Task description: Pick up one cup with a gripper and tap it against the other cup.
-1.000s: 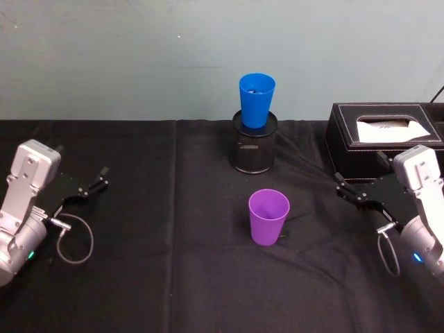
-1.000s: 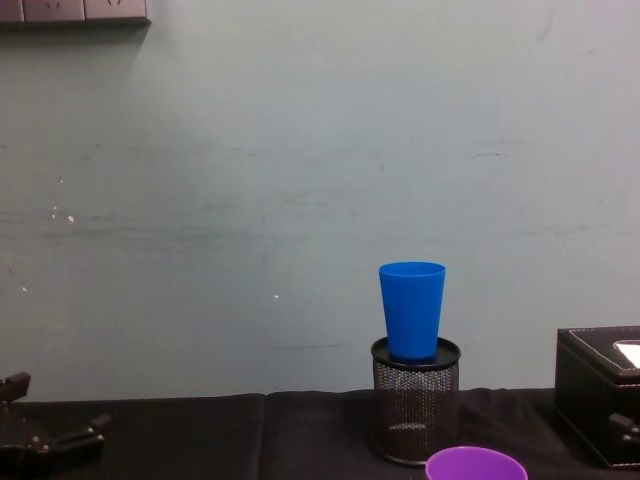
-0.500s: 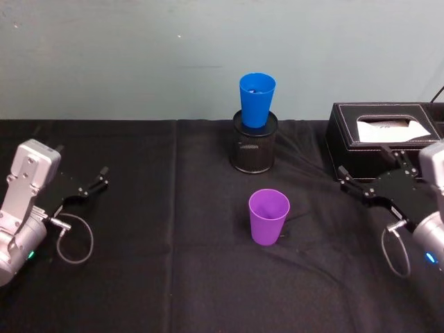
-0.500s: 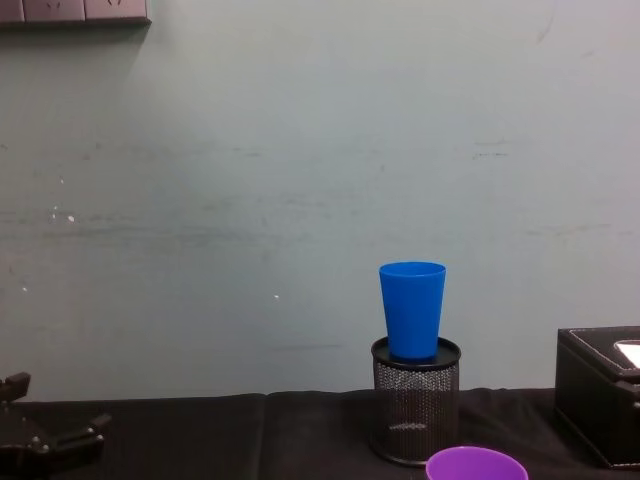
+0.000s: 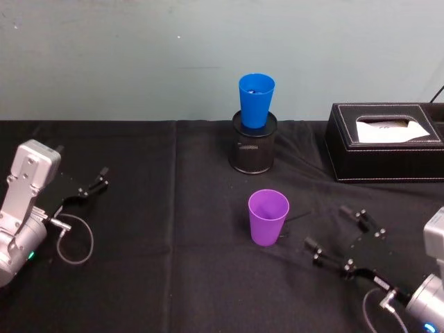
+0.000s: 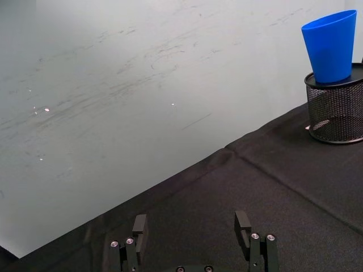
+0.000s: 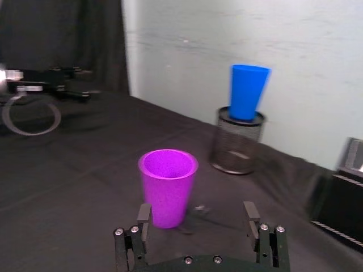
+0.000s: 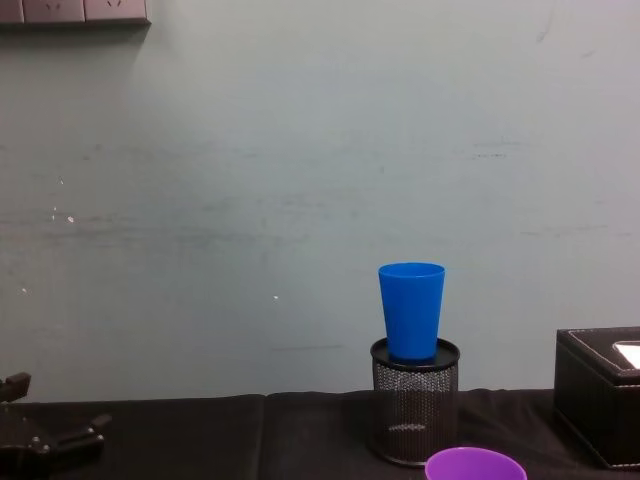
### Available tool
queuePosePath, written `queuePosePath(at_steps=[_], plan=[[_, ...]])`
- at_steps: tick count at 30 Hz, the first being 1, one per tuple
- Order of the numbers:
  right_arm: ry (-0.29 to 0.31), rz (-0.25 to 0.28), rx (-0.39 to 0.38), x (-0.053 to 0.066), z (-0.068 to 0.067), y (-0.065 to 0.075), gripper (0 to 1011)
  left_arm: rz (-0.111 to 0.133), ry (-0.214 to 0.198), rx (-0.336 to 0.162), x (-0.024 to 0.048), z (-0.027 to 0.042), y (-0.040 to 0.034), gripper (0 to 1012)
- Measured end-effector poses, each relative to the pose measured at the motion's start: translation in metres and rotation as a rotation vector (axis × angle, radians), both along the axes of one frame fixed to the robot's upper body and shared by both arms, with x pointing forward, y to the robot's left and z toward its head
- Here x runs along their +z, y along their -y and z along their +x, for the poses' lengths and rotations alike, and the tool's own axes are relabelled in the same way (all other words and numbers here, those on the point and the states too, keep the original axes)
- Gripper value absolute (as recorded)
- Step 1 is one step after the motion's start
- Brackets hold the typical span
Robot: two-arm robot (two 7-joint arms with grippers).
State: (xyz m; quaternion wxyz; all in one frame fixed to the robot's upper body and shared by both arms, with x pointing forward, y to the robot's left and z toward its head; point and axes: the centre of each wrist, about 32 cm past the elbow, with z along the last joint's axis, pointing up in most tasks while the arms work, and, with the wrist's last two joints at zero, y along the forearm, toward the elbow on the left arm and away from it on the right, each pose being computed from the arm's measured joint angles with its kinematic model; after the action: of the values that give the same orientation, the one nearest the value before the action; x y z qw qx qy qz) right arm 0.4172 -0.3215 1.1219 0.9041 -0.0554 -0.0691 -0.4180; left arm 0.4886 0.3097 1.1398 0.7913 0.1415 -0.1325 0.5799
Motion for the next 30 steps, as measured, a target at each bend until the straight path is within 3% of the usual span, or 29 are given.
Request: queuePosePath(at_steps=[6, 30], plan=[[-0.022, 0.011, 0.037, -0.005, 0.002, -0.008, 1002, 0.0, 0.0, 0.0, 0.0, 0.0, 0.0, 1000], [-0.077, 0.028, 0.048, -0.006, 0.038, -0.041, 1000, 0.0, 0.0, 0.0, 0.0, 0.0, 0.0, 1000]])
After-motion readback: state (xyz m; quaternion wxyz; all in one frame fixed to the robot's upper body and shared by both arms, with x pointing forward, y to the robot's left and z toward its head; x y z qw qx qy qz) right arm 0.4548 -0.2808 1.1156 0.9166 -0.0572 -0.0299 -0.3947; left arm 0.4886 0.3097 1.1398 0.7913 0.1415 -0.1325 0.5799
